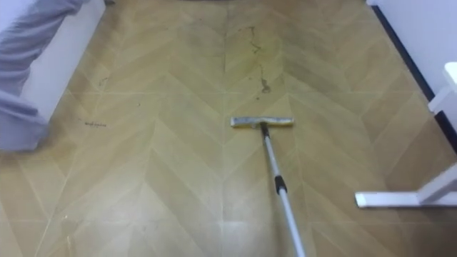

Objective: Mop floor

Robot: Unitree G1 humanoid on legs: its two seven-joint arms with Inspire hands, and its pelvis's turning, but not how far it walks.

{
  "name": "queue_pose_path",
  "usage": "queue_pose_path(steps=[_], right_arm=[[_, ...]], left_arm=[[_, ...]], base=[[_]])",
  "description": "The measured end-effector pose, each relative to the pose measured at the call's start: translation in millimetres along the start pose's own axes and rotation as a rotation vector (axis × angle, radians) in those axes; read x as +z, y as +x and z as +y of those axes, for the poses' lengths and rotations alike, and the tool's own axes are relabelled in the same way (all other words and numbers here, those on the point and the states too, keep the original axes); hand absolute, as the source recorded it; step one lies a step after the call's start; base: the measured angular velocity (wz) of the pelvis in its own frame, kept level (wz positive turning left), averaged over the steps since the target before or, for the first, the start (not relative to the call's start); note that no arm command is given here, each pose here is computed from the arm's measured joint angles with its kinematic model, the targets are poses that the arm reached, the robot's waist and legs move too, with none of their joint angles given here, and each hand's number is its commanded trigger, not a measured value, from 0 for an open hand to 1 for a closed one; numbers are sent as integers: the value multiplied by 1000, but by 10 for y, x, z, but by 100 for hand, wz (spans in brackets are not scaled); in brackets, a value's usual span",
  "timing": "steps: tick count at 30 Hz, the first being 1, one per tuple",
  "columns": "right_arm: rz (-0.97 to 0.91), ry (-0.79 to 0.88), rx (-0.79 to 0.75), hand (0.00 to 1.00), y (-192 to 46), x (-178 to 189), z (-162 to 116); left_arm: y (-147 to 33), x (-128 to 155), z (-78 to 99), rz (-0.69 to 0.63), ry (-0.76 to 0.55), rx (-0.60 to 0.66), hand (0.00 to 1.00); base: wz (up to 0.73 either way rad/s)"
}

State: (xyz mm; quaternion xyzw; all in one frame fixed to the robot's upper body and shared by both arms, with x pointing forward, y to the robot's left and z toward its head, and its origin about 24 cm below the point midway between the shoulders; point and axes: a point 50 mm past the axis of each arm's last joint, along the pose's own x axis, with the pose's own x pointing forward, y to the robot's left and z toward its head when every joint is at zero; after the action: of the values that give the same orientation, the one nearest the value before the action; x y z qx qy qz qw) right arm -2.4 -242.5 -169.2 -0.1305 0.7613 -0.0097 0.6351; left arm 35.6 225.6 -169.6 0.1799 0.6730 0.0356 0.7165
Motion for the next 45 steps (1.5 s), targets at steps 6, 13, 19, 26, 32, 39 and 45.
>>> queue_pose_path(steps=[6, 13, 19, 26, 32, 39, 45], right_arm=[[-40, 15, -5, 100, -22, 133, -38], [-69, 110, -14, 100, -47, 254, -92], [-103, 224, -55, 100, -46, 230, -208], [-145, 237, -68, 100, -107, 495, -221], [-350, 225, -118, 100, -458, 1308, -513], [-442, 322, -59, 100, -568, 1451, -678], [-179, 334, -147, 100, -195, 423, -790]], left_arm=[[12, 202, 28, -36, 8, 5, 0], [14, 251, 11, -41, 35, 2, 0], [17, 238, -1, -31, 4, -10, 0], [13, 299, -29, -59, -18, -25, 0], [16, 347, 91, -100, -59, 14, 0], [23, 293, 169, -79, -38, 16, 0], [-9, 532, 201, -162, -57, 50, 0]], base=[[8], [13], [16], [-7], [-20], [13], [25]])
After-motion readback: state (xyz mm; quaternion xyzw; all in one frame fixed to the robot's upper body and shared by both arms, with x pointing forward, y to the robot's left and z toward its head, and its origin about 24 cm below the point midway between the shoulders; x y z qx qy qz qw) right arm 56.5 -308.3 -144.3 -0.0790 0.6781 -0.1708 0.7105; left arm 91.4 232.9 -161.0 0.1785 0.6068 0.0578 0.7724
